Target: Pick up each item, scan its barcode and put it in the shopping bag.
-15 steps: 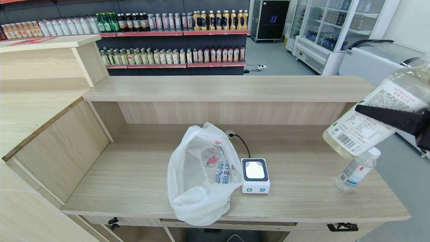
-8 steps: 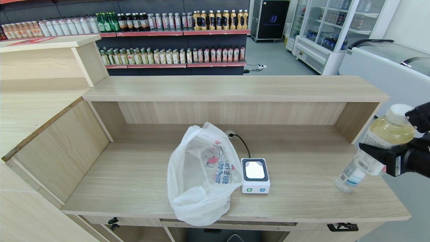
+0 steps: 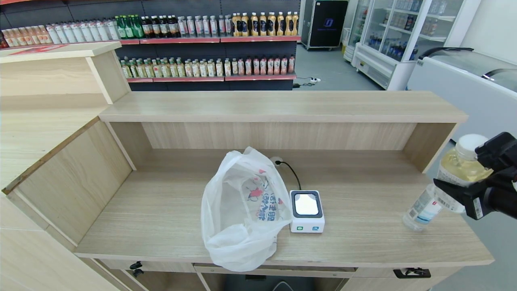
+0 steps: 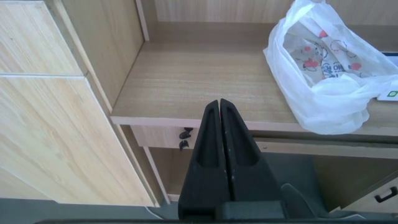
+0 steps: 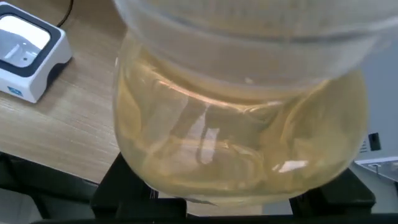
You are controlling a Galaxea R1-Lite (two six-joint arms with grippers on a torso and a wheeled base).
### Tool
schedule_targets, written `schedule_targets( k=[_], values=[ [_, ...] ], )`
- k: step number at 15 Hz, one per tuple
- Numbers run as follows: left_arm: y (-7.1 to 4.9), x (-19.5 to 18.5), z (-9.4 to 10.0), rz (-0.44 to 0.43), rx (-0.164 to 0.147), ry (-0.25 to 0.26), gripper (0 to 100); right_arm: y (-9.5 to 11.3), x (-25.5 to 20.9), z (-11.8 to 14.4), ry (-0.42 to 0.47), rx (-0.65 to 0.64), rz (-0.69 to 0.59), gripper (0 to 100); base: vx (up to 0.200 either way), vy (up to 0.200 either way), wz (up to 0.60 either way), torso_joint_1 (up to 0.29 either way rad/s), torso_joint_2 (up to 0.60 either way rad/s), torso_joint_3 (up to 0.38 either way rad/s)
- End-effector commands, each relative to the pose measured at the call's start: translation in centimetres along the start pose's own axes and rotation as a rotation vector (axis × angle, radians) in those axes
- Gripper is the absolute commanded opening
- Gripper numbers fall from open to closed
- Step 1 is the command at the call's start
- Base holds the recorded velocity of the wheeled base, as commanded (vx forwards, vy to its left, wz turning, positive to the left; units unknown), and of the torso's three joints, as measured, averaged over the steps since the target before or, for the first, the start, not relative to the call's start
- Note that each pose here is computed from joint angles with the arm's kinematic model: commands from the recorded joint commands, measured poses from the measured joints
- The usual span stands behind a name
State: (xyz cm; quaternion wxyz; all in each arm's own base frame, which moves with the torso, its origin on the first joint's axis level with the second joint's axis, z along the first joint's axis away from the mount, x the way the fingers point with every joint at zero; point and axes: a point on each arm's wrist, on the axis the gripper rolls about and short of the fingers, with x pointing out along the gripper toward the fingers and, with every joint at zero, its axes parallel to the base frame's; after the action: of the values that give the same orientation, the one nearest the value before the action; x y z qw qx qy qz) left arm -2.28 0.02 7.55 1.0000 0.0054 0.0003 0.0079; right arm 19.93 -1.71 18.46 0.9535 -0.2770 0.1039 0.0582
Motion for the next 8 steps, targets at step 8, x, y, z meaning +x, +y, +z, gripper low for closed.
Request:
schedule_targets(
  k=[8],
  values=[
    [0.0,0.0,0.0,0.001,0.000,0.000,0,0.1,2.5,0.1,-0.155,-0.203,0.073,0,0.000,0.000,0.52,0.002,0.00,0.001]
  ],
)
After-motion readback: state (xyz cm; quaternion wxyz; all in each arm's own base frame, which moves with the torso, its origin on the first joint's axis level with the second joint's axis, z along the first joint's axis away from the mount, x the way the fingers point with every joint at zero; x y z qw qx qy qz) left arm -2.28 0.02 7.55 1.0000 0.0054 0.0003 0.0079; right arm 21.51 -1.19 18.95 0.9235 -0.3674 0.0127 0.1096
